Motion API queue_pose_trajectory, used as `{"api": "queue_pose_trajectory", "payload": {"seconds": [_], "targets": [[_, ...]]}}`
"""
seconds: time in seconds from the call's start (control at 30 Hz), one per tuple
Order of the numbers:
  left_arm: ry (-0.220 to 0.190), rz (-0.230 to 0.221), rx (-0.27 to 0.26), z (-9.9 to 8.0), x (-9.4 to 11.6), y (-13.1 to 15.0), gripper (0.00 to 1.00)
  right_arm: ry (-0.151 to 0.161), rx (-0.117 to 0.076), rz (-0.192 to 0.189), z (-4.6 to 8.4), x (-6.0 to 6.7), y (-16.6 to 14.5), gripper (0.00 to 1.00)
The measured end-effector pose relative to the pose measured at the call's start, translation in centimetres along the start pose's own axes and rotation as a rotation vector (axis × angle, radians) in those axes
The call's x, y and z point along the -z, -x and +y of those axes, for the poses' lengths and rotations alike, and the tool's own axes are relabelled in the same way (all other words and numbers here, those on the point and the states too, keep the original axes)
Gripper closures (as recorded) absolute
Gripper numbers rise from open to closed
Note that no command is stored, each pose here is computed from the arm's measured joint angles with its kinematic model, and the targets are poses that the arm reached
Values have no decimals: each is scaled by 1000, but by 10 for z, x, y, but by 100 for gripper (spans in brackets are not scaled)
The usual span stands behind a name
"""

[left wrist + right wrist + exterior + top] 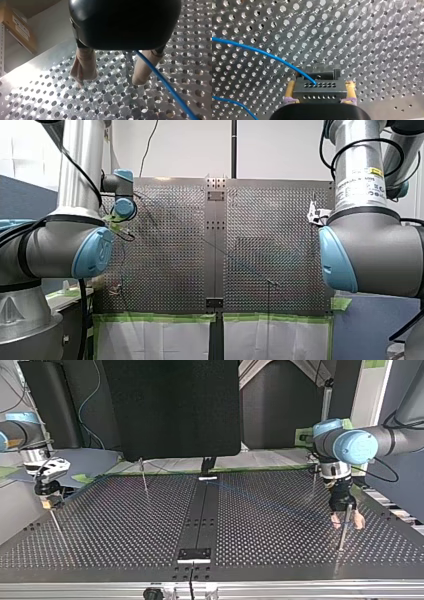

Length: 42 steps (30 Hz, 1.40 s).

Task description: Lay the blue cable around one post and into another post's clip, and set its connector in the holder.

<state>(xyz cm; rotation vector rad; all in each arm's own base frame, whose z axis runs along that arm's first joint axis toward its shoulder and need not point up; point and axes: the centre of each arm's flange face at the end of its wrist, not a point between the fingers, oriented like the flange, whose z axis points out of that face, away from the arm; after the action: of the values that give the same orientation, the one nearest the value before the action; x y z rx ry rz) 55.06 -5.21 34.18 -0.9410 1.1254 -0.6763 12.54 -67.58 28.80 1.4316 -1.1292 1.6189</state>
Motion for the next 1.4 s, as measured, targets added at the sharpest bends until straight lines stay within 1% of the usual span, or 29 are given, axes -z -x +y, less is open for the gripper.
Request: {"api": "queue_pose_trajectory", "payload": {"seconds": [0.6,0.87,0.97,1.0,1.07,1.1,1.4], "targets": [[0,0,0,0,0,0,0,-9,4,3,-3,-2,2,89],[0,0,1,0,0,0,0,-21,18,14,-1,-3,1,89],[-1,-1,0,0,0,0,0,-30,29,15,-2,-3,1,89],[0,-1,0,0,0,0,0,-29,27,14,-2,-3,1,89],[0,-2,0,0,0,1,0,-15,-3,8,-2,-2,1,89],[0,-2,0,0,0,1,0,-11,-10,7,-3,-2,0,89],[1,-2,0,0,0,1,0,-9,-12,4,-2,-2,2,89]]}}
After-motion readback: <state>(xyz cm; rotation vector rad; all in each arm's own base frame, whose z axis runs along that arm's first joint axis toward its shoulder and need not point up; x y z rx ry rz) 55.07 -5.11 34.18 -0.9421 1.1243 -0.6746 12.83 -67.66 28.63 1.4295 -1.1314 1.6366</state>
